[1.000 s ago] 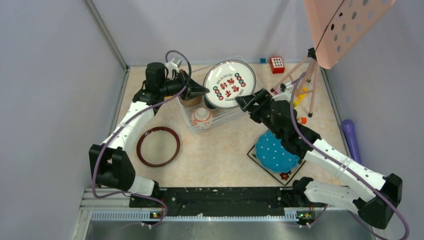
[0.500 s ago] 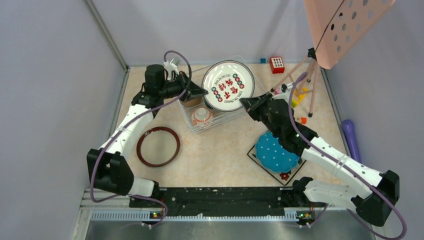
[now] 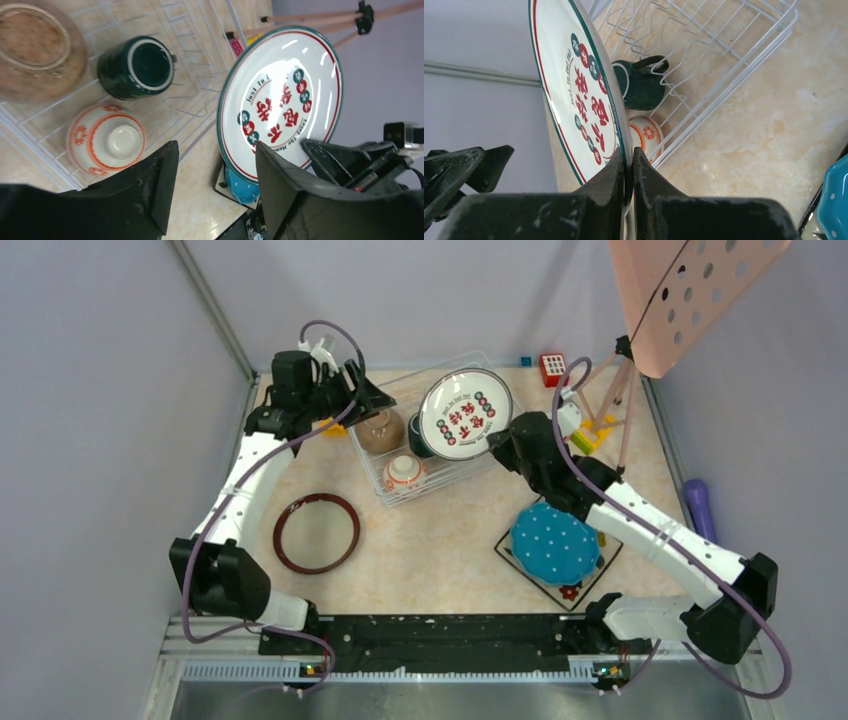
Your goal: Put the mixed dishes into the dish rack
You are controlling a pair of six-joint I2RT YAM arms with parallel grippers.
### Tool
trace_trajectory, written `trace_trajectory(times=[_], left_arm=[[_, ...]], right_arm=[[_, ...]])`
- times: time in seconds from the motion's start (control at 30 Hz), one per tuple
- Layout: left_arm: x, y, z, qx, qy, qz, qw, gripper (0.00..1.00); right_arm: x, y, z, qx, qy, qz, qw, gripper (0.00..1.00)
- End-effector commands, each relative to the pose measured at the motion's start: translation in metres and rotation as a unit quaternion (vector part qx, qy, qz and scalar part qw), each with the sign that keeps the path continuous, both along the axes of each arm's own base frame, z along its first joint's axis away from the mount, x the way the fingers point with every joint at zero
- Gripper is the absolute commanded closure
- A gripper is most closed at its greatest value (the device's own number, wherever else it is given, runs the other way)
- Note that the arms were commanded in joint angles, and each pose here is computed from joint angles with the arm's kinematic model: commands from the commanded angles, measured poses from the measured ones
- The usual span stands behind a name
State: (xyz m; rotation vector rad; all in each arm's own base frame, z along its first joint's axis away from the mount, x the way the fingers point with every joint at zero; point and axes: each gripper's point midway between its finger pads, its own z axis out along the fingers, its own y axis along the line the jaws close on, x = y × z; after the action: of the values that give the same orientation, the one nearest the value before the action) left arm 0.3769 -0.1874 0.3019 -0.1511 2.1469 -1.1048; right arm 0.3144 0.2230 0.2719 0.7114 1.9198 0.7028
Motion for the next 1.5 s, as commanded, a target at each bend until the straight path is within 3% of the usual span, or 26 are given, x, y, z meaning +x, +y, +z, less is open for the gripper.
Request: trace_trajectory(times=[0.0,0.2,0.4,0.83,1.03,1.23,1.47], left_arm=[[0.030,0.038,0.009,0.048,-0.054,0.064,0.995,0.35],[0.089,0.104,0.000,0.194,-0.124,0.195,0.953,0.37],[0.138,0.138,-0.025,0.267,-0.120,0.215,0.932,0.39],[0.214,0.152,-0.089,0.222,-0.109,0.186,0.951,0.40],[0.217,0.129,-0.128,0.187,-0.077,0.106,0.973,0.48],[0.197,0.121,-0.146,0.177,-0.071,0.075,0.979,0.61],[0.163,0.114,-0.145,0.157,-0.056,0.066,0.984,0.62]], right_arm=[[0.009,-0.004,0.029,-0.006,0.005,-0.020,1.000,1.00],[0.015,-0.021,0.033,-0.045,0.016,-0.043,0.998,1.00],[0.010,-0.042,0.014,-0.056,0.025,-0.055,0.997,1.00],[-0.034,-0.121,-0.029,-0.136,0.066,-0.100,0.983,1.00],[-0.050,-0.143,-0.046,-0.152,0.074,-0.121,0.978,1.00],[-0.052,-0.156,-0.055,-0.171,0.087,-0.148,0.970,1.00],[-0.045,-0.158,-0.068,-0.189,0.098,-0.150,0.966,1.00]])
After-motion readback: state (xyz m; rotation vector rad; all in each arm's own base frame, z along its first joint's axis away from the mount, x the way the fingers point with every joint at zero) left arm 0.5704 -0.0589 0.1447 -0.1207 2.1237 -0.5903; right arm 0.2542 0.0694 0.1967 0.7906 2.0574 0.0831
